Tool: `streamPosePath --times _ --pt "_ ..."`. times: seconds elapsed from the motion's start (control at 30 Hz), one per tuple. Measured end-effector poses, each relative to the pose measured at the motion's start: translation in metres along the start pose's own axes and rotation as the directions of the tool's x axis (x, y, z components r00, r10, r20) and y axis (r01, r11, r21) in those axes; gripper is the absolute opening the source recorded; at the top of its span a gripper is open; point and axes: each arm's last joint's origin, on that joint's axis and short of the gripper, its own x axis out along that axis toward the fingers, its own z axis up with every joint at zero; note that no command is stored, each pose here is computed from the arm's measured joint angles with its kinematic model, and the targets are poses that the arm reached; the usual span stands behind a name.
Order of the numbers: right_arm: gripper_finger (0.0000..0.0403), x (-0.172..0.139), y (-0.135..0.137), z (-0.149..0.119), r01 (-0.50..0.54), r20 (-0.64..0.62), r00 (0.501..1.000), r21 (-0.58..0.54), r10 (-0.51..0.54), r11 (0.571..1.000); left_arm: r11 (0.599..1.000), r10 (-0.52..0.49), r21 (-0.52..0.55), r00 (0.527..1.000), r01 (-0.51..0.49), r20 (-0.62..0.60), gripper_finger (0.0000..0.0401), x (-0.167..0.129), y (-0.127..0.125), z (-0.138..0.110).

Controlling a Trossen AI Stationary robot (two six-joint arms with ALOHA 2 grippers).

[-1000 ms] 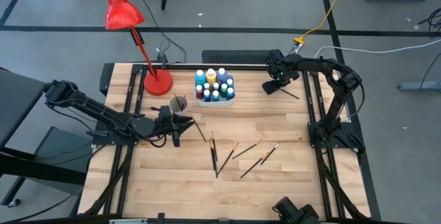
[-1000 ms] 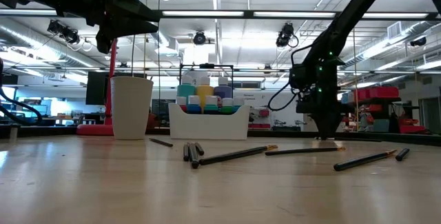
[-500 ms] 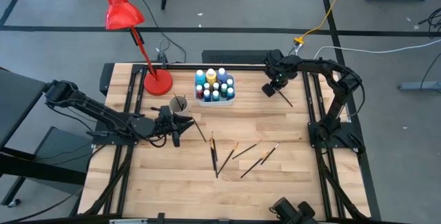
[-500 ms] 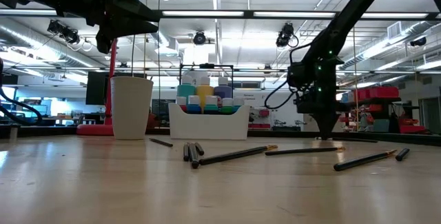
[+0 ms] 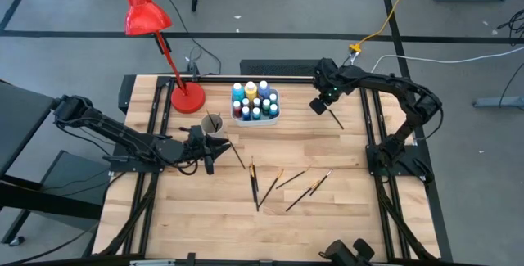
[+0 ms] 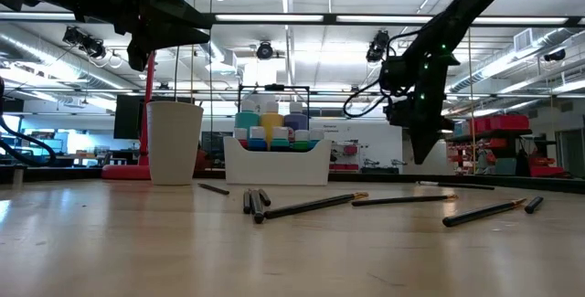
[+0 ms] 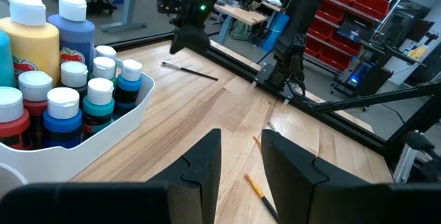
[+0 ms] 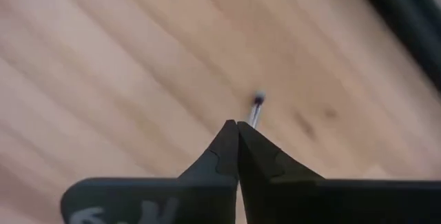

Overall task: Pick & Place Paint Supplies
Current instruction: Put the black paint brush into the white cup

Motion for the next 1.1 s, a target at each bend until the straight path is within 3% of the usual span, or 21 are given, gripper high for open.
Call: streamPosePath --times 0.1,0.23,0.4,0.53,0.7,0.97,1.1 --pt "0.0019 0.006 -0.001 0.005 0.016 0.034 0.999 0.006 -0.016 1.0 1.0 0.0 0.0 1.0 0.0 0.0 0.0114 0.0 0.0 0.0" --pt "0.0077 0.019 -0.003 0.011 0.017 0.045 0.999 0.028 -0.018 0.999 1.0 0.0 0.0 1.0 0.0 0.0 0.0114 0.0 0.0 0.0" --pt "0.015 0.041 -0.012 0.008 0.034 -0.032 0.999 0.146 -0.03 0.989 1.0 0.0 0.0 1.0 0.0 0.0 0.0114 0.0 0.0 0.0" --pt "0.0175 0.046 -0.014 0.009 0.039 -0.049 0.998 0.153 -0.032 0.987 1.0 0.0 0.0 1.0 0.0 0.0 0.0114 0.0 0.0 0.0" --pt "0.0148 0.046 -0.014 0.007 -0.002 -0.061 0.998 0.115 0.009 0.993 1.0 0.0 0.0 1.0 0.0 0.0 0.0114 0.0 0.0 0.0" --pt "0.0012 0.055 -0.013 0.007 -0.043 -0.091 0.995 0.086 0.051 0.995 1.0 -0.001 -0.001 1.0 0.001 0.0 0.0114 0.0 0.0 0.0" --pt "0.0016 0.055 -0.012 0.007 -0.034 -0.092 0.995 0.086 0.042 0.996 1.0 0.0 0.0 1.0 0.0 0.0 0.0114 0.0 0.0 0.0"
